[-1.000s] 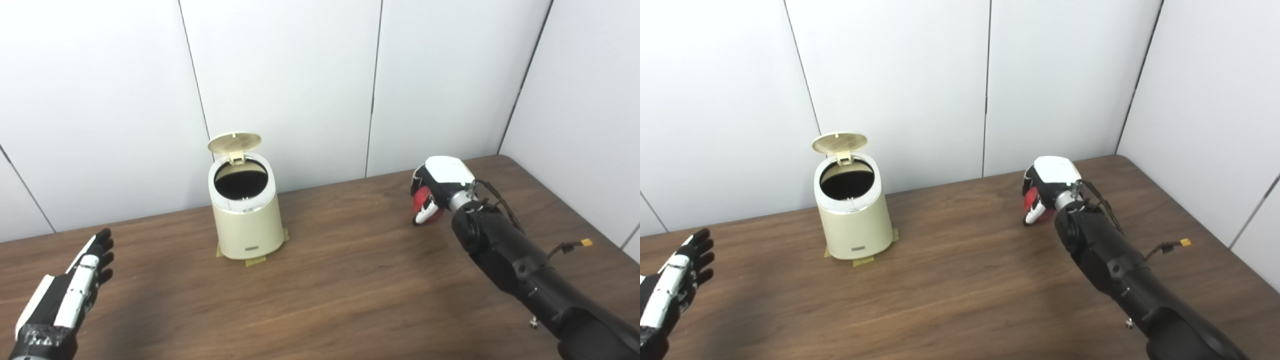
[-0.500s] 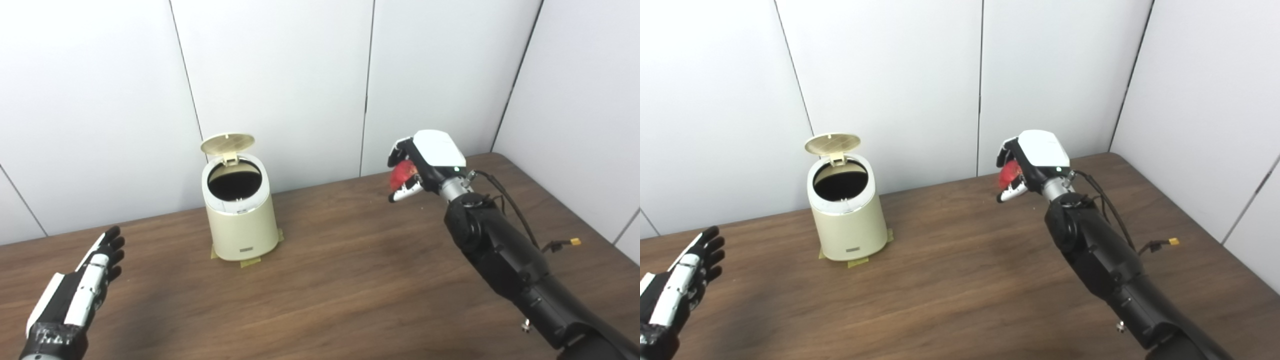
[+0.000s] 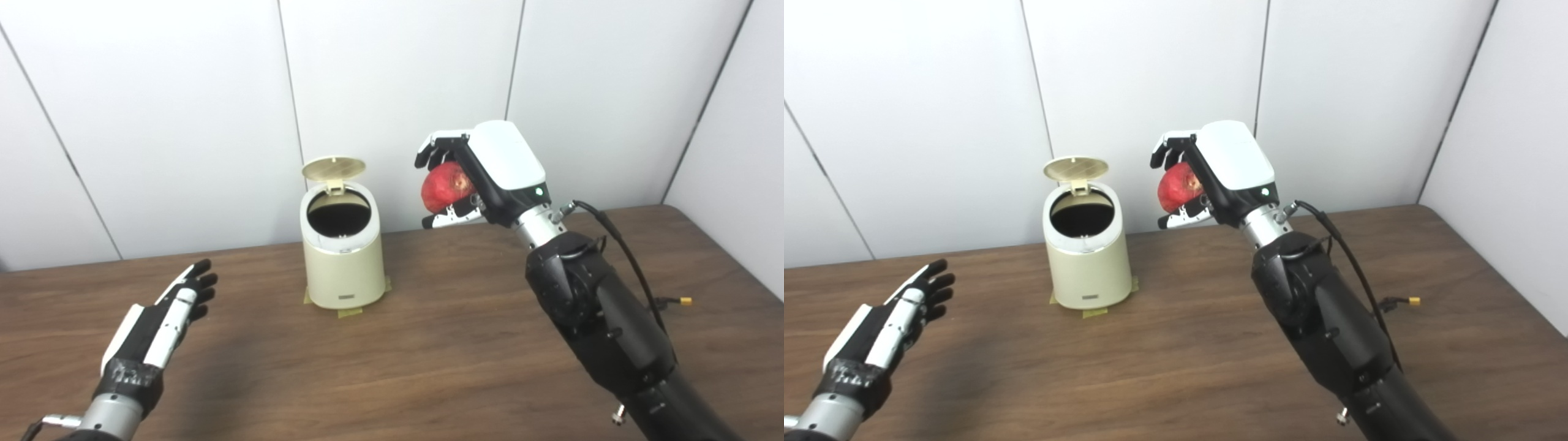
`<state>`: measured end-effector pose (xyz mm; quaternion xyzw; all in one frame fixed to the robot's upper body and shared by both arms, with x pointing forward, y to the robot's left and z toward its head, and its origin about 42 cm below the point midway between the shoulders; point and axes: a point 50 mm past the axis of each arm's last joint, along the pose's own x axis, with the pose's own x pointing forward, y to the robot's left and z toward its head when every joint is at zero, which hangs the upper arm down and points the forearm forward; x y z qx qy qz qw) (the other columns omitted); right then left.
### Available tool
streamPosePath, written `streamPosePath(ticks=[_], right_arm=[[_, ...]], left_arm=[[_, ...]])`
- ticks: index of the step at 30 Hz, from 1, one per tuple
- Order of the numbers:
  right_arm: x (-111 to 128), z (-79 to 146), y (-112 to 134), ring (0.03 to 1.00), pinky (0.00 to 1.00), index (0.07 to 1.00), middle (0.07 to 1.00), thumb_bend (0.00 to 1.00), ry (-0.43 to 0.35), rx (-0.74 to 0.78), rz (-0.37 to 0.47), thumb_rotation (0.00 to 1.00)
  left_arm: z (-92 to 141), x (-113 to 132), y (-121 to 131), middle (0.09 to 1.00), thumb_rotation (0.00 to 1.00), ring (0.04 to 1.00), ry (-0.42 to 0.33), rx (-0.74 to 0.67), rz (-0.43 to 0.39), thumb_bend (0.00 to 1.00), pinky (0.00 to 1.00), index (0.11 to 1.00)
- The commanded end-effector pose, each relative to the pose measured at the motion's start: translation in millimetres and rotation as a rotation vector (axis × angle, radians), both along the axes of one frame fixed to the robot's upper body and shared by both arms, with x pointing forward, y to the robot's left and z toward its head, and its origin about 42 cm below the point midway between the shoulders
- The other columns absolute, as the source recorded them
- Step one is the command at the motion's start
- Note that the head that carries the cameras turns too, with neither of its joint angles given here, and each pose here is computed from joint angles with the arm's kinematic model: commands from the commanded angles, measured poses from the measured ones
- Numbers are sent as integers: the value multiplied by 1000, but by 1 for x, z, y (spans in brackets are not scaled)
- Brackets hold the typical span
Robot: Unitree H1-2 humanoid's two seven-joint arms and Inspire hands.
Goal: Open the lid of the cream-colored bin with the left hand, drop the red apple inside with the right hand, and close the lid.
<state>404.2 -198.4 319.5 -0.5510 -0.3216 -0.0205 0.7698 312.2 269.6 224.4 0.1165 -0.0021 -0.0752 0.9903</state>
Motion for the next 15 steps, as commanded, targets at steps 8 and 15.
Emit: streamPosePath(ticks=[8,15], right_arm=[[10,26,38,383,382,510,515,514,-74,78,98,0],[21,25,52,388,387,508,520,515,-66,125,114,0]], left_arm=[[6,7,-10,901,889,894,-63,35,14,438,902,920],[4,6,-16,904,882,904,-66,40,-3,479,858,912]])
